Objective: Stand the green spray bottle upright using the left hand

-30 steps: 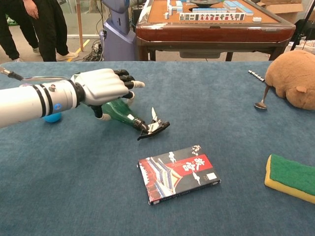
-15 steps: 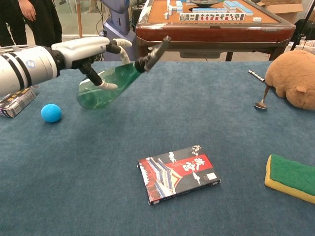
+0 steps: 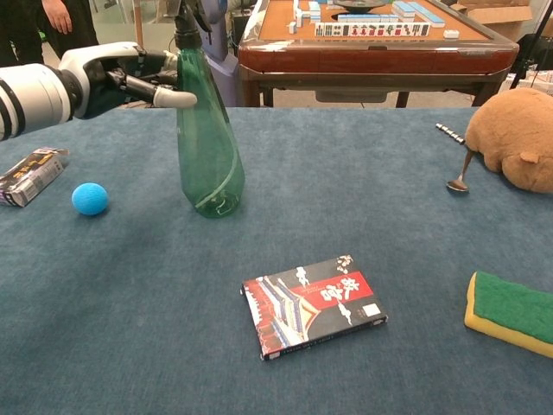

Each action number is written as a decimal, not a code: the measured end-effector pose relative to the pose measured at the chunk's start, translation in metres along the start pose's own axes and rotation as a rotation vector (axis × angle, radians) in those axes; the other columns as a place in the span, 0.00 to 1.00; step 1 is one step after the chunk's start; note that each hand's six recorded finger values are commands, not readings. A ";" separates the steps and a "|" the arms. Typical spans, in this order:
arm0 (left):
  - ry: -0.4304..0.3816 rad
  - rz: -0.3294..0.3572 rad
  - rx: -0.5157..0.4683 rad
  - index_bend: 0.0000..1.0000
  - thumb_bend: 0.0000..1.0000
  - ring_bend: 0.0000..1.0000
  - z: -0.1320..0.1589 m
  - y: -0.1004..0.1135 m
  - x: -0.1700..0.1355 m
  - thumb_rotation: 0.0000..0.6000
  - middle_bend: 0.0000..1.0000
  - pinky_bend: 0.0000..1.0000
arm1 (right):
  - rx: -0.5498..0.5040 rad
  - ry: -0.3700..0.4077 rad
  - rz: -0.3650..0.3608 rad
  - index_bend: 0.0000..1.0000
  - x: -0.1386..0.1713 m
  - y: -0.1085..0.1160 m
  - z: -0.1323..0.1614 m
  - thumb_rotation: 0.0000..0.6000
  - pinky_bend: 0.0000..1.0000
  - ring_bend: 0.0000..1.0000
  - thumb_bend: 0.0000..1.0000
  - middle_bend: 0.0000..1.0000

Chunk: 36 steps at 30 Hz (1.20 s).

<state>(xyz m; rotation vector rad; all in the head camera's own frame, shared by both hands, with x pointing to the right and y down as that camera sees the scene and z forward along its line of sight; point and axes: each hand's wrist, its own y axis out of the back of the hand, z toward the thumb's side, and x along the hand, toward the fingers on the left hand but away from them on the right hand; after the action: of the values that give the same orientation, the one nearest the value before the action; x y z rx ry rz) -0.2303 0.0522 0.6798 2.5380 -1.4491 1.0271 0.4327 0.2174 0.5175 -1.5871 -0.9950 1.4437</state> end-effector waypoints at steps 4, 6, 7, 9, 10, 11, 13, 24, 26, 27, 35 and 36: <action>0.005 0.011 0.009 0.46 0.26 0.00 -0.005 0.001 0.001 1.00 0.00 0.00 | 0.001 -0.003 -0.001 0.17 0.001 0.001 0.000 1.00 0.16 0.12 0.18 0.18; -0.002 0.018 0.026 0.45 0.26 0.00 -0.006 0.002 0.001 1.00 0.00 0.00 | 0.000 -0.005 0.000 0.17 0.002 0.000 -0.001 1.00 0.16 0.12 0.18 0.18; -0.007 0.022 0.030 0.44 0.26 0.00 -0.006 0.003 0.001 1.00 0.00 0.00 | -0.001 -0.005 0.001 0.17 0.002 0.000 -0.001 1.00 0.16 0.12 0.18 0.18; -0.017 0.028 0.036 0.39 0.26 0.00 -0.005 0.004 0.000 1.00 0.00 0.00 | -0.001 -0.005 0.002 0.17 0.002 0.000 -0.001 1.00 0.16 0.12 0.18 0.18; -0.022 0.028 0.035 0.37 0.26 0.00 -0.004 0.004 -0.001 1.00 0.00 0.00 | -0.002 -0.005 0.002 0.17 0.002 0.000 -0.001 1.00 0.16 0.12 0.18 0.18; -0.026 0.028 0.035 0.34 0.26 0.00 -0.003 0.004 -0.002 1.00 0.00 0.00 | -0.002 -0.005 0.002 0.17 0.002 0.000 -0.001 1.00 0.16 0.12 0.18 0.18; -0.035 0.026 0.040 0.28 0.26 0.00 -0.002 0.006 -0.003 1.00 0.00 0.00 | -0.002 -0.004 0.002 0.17 0.001 0.000 -0.001 1.00 0.16 0.12 0.18 0.18; -0.061 0.005 0.054 0.06 0.26 0.00 0.003 0.007 -0.014 1.00 0.00 0.00 | -0.007 -0.004 0.002 0.17 0.001 -0.001 -0.003 1.00 0.16 0.12 0.18 0.18; -0.062 0.005 0.048 0.05 0.26 0.00 0.003 0.009 -0.018 1.00 0.00 0.00 | -0.007 -0.006 0.001 0.17 0.001 -0.001 -0.003 1.00 0.16 0.12 0.18 0.18; -0.062 0.005 0.044 0.05 0.26 0.00 0.003 0.010 -0.021 1.00 0.00 0.00 | -0.008 -0.006 0.000 0.17 0.001 -0.001 -0.004 1.00 0.16 0.12 0.18 0.18; -0.052 0.073 0.114 0.05 0.26 0.00 -0.010 0.042 -0.048 1.00 0.00 0.00 | -0.010 -0.011 0.005 0.17 0.000 -0.002 -0.008 1.00 0.16 0.12 0.18 0.18; -0.047 0.088 0.130 0.05 0.26 0.00 -0.013 0.048 -0.052 1.00 0.00 0.00 | -0.010 -0.011 0.005 0.17 0.000 -0.002 -0.008 1.00 0.16 0.12 0.18 0.18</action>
<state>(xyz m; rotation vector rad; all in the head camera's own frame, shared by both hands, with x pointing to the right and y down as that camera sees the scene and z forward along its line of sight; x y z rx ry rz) -0.2922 0.0693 0.6473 2.6252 -1.5687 1.1164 0.4406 0.2176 0.5200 -1.5918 -1.0068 1.4540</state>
